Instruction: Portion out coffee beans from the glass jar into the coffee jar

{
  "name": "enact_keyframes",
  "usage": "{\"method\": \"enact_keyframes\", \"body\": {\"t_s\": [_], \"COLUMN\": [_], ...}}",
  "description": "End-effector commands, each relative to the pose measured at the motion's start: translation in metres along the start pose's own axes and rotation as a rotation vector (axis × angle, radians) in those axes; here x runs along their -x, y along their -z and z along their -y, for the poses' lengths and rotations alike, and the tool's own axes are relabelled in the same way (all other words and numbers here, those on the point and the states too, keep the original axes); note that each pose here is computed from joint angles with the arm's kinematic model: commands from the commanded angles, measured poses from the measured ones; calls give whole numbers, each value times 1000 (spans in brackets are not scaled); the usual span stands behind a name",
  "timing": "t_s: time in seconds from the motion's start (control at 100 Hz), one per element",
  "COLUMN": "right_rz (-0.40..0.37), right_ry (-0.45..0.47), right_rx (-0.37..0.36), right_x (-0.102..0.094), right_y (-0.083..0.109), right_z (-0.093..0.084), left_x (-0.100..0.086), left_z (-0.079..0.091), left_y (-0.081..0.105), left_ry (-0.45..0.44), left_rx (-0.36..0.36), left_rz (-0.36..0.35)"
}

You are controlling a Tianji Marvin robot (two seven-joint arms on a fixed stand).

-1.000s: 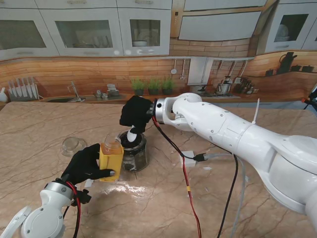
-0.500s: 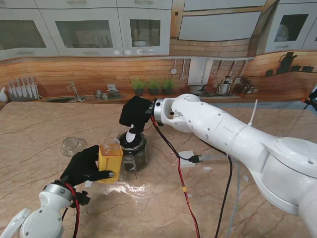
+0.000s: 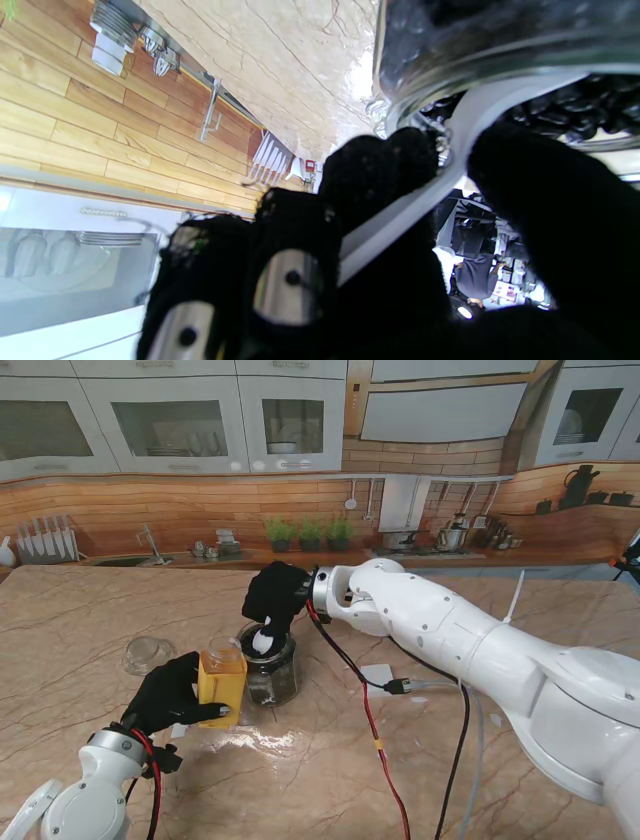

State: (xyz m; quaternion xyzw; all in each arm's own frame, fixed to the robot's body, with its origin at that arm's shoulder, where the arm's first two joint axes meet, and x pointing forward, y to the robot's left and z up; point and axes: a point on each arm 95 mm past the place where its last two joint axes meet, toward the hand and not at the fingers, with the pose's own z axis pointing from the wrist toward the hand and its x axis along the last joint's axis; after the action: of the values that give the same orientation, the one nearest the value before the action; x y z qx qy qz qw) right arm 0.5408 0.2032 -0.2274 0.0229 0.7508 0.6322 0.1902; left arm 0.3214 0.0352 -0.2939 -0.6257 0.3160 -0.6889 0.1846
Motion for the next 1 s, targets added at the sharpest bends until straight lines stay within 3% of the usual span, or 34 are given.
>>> {"method": "enact_keyframes", "body": {"t_s": [0.0,0.28,0.64,0.99], "right_rz": [4,100,165,63], "right_ry": [-24,-133,-226,-51], "right_rx": [-17,-1,13,34], "right_x": [-7,-9,-10,-4], "right_y": [-3,-2,3,9], "right_z": [8,10,11,-2], "left_x": [1,1,0,0], "left_z": [-2,-2,-3,-4], "left_y": [2,1,0,-1], "left_ry": [4,3,1,-7], "left_rx": [0,-2,-2,2], "left_rz": [7,7,5,4]}}
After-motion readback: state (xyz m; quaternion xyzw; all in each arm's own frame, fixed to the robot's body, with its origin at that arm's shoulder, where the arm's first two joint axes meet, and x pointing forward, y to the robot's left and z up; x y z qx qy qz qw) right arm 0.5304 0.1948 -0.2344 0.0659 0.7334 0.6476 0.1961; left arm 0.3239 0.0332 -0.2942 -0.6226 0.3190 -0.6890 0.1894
